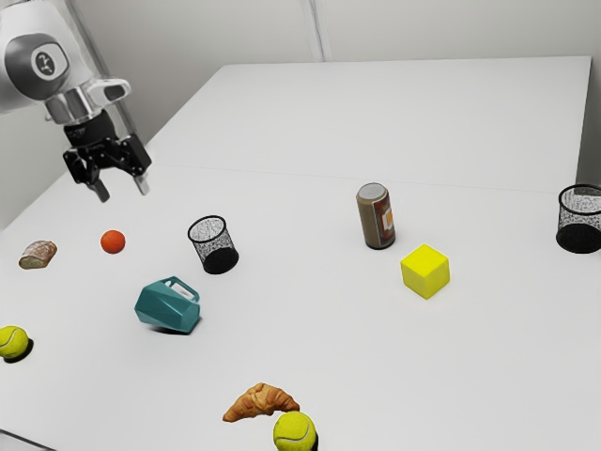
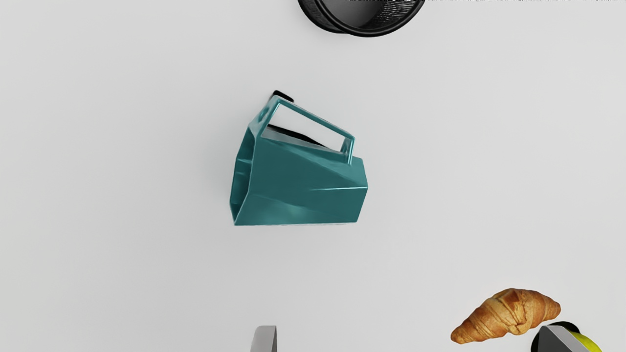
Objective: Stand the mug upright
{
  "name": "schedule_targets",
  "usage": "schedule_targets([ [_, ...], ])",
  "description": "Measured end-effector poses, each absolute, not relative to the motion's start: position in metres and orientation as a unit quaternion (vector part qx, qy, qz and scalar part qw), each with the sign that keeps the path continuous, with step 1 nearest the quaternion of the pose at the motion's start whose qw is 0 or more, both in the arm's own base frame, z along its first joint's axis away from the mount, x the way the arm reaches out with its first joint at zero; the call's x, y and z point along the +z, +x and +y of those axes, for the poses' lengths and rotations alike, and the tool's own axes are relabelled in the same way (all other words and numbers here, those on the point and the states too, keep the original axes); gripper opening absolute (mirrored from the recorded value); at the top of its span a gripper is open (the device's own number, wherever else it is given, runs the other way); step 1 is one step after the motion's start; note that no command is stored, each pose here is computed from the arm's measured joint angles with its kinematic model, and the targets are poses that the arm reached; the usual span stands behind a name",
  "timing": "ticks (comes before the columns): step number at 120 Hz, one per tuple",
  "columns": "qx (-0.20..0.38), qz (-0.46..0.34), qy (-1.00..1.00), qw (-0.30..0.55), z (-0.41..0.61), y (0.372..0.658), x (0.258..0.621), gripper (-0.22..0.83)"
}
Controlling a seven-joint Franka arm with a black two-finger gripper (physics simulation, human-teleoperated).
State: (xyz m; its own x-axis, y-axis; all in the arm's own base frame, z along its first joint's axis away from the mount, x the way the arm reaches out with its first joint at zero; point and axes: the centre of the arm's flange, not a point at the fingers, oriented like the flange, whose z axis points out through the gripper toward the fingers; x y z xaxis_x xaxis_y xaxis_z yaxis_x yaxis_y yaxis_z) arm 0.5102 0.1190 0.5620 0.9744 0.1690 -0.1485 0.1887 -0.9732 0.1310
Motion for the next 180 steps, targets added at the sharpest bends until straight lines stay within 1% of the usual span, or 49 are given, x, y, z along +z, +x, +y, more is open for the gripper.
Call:
schedule_targets([
  [35,-0.074,0.100,0.986,0.114,0.155,0.503,0.497,0.59],
  [65,-0.066,0.101,0.982,0.148,0.172,0.492,0.450,0.59],
  [80,-0.058,0.102,0.980,0.160,0.182,0.490,0.433,0.59],
  [101,-0.044,0.106,0.977,0.177,0.191,0.475,0.399,0.59],
  [119,-0.019,0.103,0.978,0.182,0.198,0.469,0.386,0.59],
  [147,0.018,0.092,0.975,0.203,0.199,0.469,0.371,0.59],
  [164,0.018,0.083,0.972,0.218,0.196,0.470,0.356,0.59],
  [180,0.005,0.076,0.968,0.240,0.190,0.467,0.351,0.59],
])
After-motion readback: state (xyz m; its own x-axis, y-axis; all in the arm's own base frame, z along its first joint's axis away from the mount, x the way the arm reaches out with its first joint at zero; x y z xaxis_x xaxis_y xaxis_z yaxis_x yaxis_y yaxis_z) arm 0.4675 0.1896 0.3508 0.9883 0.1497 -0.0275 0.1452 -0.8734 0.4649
